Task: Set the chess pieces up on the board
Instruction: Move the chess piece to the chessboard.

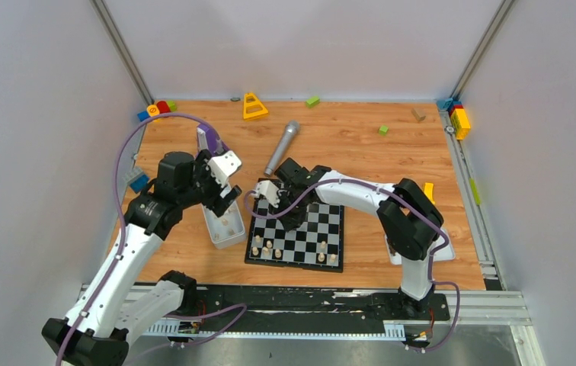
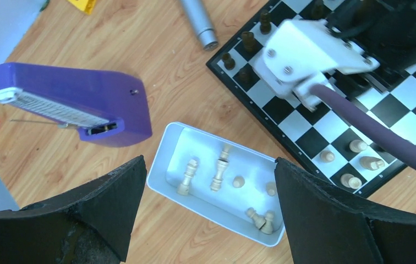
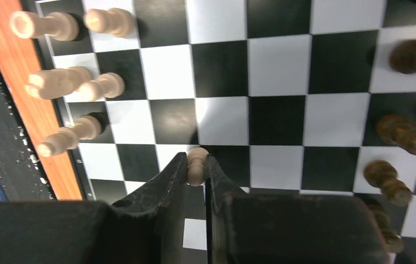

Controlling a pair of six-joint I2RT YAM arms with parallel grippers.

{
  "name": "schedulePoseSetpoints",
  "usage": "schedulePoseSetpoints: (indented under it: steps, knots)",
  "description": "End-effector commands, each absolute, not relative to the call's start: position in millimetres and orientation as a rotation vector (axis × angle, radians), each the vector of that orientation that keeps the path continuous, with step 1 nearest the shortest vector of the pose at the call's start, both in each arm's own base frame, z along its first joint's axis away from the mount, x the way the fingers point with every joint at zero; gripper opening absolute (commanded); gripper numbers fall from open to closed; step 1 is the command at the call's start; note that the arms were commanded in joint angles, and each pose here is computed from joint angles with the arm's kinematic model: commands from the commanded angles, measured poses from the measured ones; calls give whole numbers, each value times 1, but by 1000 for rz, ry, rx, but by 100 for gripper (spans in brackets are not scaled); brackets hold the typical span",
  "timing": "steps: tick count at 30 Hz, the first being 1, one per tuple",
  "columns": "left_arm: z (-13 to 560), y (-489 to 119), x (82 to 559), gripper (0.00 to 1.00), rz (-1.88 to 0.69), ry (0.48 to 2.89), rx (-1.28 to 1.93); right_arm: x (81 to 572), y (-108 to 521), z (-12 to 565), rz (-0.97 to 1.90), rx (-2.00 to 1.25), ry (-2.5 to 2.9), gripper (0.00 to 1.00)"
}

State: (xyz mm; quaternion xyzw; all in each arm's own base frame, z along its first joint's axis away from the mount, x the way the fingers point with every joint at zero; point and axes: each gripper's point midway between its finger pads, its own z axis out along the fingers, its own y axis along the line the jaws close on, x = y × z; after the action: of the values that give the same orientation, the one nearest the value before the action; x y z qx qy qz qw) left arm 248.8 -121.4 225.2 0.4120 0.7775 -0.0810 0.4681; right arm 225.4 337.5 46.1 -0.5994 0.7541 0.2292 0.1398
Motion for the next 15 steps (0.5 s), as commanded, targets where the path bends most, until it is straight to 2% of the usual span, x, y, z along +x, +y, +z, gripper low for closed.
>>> schedulePoseSetpoints:
  steps: [1, 15]
  knots:
    - [239, -110, 253, 94, -175, 1894, 921, 208, 354, 75, 715, -1782, 2051, 0]
    - [245, -92, 259, 94, -148, 1904, 824, 181, 370, 58, 694, -1894, 2019, 0]
